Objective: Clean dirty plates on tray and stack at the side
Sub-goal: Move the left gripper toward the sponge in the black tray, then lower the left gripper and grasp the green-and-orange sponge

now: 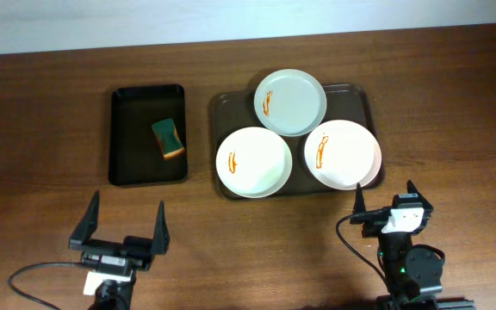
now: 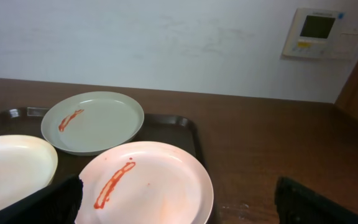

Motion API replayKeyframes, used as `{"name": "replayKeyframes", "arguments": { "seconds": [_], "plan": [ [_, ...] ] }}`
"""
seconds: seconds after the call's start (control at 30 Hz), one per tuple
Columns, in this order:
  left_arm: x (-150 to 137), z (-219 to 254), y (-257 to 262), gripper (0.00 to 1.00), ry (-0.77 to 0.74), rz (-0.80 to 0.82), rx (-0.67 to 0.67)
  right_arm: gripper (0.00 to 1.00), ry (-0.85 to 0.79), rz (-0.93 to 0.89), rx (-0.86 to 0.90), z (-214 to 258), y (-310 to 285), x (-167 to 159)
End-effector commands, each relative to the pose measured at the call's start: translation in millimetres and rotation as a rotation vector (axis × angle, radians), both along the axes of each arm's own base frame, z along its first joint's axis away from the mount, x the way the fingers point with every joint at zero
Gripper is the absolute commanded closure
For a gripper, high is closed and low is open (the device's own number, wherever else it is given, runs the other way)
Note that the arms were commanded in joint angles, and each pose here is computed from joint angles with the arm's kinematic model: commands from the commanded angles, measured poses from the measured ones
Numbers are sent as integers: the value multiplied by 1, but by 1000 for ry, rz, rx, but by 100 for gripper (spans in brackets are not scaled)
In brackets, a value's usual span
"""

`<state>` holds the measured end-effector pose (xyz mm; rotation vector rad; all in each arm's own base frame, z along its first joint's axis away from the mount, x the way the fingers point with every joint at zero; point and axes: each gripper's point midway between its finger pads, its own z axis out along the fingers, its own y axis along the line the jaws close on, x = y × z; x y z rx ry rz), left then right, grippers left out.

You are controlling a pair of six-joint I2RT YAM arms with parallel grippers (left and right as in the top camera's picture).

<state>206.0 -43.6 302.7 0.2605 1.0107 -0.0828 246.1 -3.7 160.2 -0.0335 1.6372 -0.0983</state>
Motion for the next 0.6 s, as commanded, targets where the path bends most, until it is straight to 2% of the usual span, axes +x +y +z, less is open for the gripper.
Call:
{"name": "replayKeyframes", "arguments": {
  "seconds": [0.0,0.07,0.13,0.17,0.27,0.3,0.33,0.4,0.43,0.5,0.53,0.57],
  "plan": [
    [-1,33,-7,1,21,-6,66,2,6,-15,2,-3,-2,0],
    [26,42,-6,0,227,18,128,2,6,-14,2,-3,-2,0],
    [83,20,5,1,599,76,171,2,6,-15,2,-3,-2,0],
    [98,6,5,1,723,61,180,2,6,-15,2,-3,-2,0],
    [130,-34,-23,0,1027,-142,181,2,6,-15,2,-3,-2,0],
    [139,-42,-43,1,1084,-283,154,2,6,-15,2,-3,-2,0],
    [149,-46,-49,1,1112,-332,137,2,6,-15,2,-3,-2,0],
    [176,-52,-40,1,1211,-260,27,2,6,-15,2,-3,-2,0],
    [191,-57,-26,1,1290,-160,-22,2,6,-15,2,-3,-2,0],
    [212,-70,19,1,1463,133,9,2,6,-15,2,-3,-2,0],
    [224,-78,32,1,1545,213,34,2,6,-15,2,-3,-2,0],
    [233,-85,30,1,1584,206,36,2,6,-15,2,-3,-2,0]
  ]
}}
